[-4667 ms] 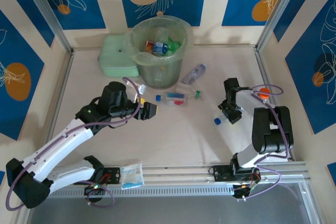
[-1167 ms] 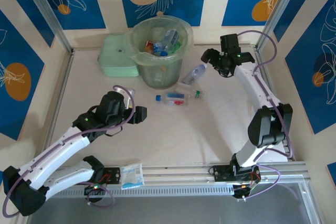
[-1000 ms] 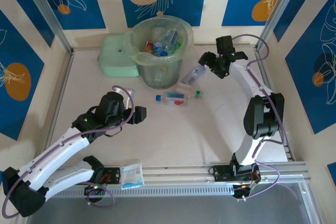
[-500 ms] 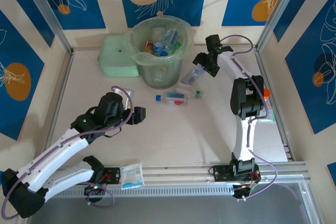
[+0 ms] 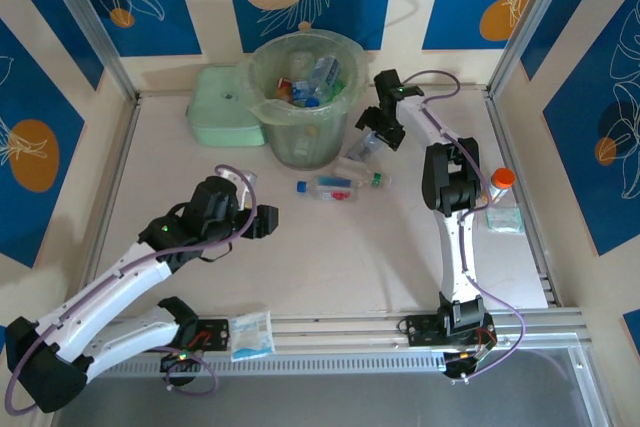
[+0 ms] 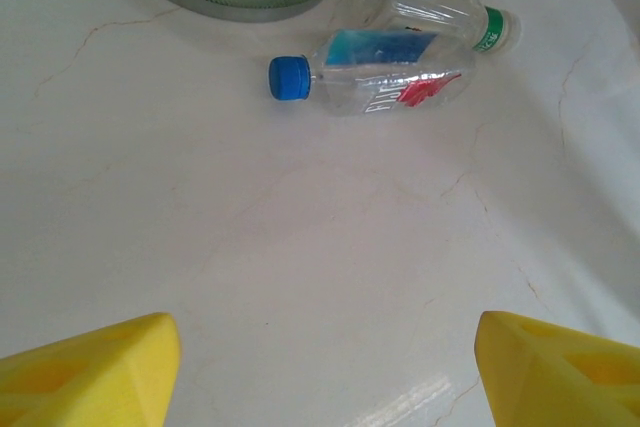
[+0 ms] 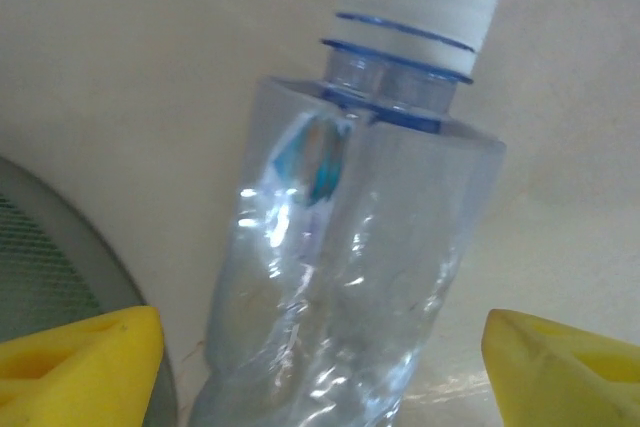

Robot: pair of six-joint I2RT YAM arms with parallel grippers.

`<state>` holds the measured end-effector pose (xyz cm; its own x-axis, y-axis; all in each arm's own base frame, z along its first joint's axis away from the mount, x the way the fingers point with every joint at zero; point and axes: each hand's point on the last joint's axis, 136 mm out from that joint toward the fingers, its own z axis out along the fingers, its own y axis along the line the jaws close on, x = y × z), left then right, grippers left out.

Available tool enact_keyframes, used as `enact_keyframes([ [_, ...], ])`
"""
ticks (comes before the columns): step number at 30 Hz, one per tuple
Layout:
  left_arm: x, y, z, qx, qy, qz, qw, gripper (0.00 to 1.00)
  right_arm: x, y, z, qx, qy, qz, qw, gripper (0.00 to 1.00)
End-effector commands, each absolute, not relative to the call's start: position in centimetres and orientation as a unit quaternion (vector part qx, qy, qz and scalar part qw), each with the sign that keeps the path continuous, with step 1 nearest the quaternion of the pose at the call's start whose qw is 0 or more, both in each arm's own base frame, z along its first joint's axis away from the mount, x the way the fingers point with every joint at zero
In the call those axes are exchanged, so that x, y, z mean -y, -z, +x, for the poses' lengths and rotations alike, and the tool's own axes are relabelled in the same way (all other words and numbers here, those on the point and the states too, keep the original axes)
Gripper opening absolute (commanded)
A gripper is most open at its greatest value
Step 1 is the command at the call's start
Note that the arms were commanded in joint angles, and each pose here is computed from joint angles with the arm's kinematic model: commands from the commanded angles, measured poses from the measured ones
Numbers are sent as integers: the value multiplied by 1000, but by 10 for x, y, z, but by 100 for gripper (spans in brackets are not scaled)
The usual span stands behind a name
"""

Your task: Put the plastic bottles in the bin

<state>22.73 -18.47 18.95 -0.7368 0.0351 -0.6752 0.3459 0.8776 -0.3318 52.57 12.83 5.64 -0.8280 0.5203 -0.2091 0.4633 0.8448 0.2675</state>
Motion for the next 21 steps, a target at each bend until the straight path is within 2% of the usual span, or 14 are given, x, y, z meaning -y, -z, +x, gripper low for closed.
enact_keyframes([
  [1,188,-191,226,-903,227,110,348,78,-126,-45,520,-953,-85,267,114,83],
  [6,188,-191,229,-903,224,112,349,78,-129,-36,515,-956,-79,261,104,82],
  [11,190,-190,230,-903,224,113,348,77,-132,-33,505,-961,-68,250,96,74],
  [17,191,-191,232,-902,225,113,351,77,-133,-31,476,-963,-64,247,92,65],
  [21,194,-190,233,-900,229,115,352,77,-132,-30,453,-962,-72,248,88,63],
])
